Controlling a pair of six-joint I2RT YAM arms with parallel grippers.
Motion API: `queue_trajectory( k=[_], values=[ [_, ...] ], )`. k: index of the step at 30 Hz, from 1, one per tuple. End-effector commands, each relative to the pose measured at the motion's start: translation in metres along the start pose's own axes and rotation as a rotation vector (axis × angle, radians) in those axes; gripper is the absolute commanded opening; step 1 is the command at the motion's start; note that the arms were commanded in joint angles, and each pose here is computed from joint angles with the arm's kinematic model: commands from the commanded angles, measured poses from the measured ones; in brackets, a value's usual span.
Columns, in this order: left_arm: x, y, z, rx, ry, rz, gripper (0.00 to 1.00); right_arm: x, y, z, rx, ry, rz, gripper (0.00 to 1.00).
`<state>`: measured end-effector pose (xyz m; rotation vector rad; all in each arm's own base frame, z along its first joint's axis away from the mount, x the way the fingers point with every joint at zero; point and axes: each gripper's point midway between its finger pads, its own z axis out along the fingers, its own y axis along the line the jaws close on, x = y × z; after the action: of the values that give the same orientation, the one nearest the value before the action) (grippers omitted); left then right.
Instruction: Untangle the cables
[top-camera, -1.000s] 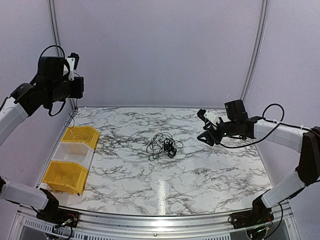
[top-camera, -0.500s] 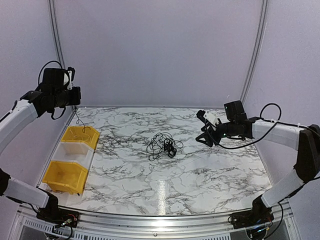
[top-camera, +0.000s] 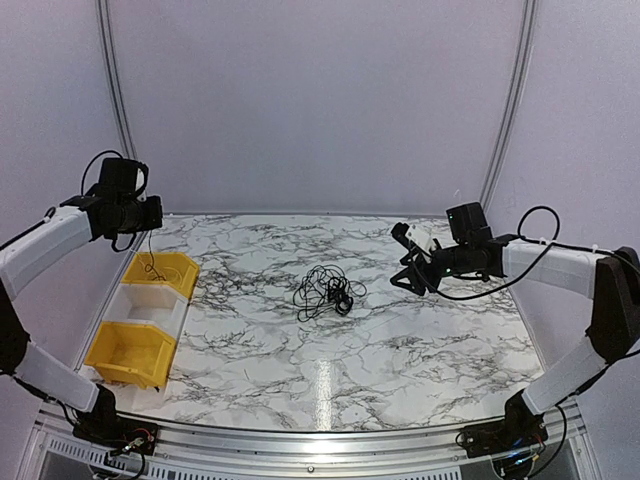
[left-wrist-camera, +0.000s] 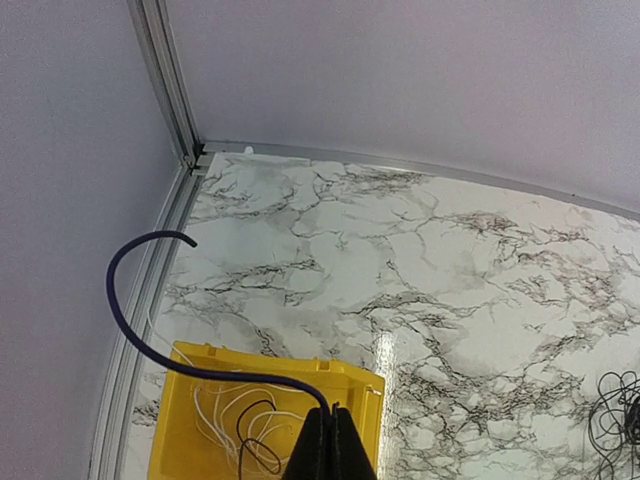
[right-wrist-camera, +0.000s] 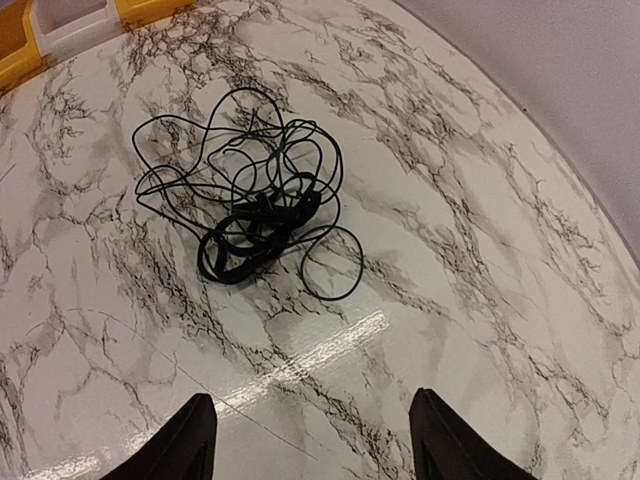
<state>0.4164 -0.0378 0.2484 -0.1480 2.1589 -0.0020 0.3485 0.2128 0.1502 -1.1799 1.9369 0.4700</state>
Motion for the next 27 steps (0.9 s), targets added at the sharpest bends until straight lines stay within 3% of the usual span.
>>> queue_trajectory(
  k=[1, 16, 20, 24, 27],
  values=[
    [0.025, 0.008, 0.032, -0.038, 0.059, -0.051, 0.00, -0.001, 0.001, 0.002, -0.020, 0.001, -0.012, 0.66],
    [0.101, 0.035, 0.104, -0.035, 0.286, -0.187, 0.00, 0.005, 0.002, 0.006, -0.036, 0.020, -0.021, 0.66],
    [0.111, 0.039, 0.110, -0.044, 0.325, -0.200, 0.08, 0.007, 0.003, 0.008, -0.041, 0.027, -0.021, 0.66],
    [0.108, 0.043, 0.106, -0.064, 0.322, -0.199, 0.27, 0.008, 0.004, 0.009, -0.050, 0.035, -0.018, 0.65],
    [0.094, 0.044, 0.094, -0.064, 0.289, -0.205, 0.35, 0.008, 0.004, 0.009, -0.052, 0.037, -0.020, 0.66]
  ],
)
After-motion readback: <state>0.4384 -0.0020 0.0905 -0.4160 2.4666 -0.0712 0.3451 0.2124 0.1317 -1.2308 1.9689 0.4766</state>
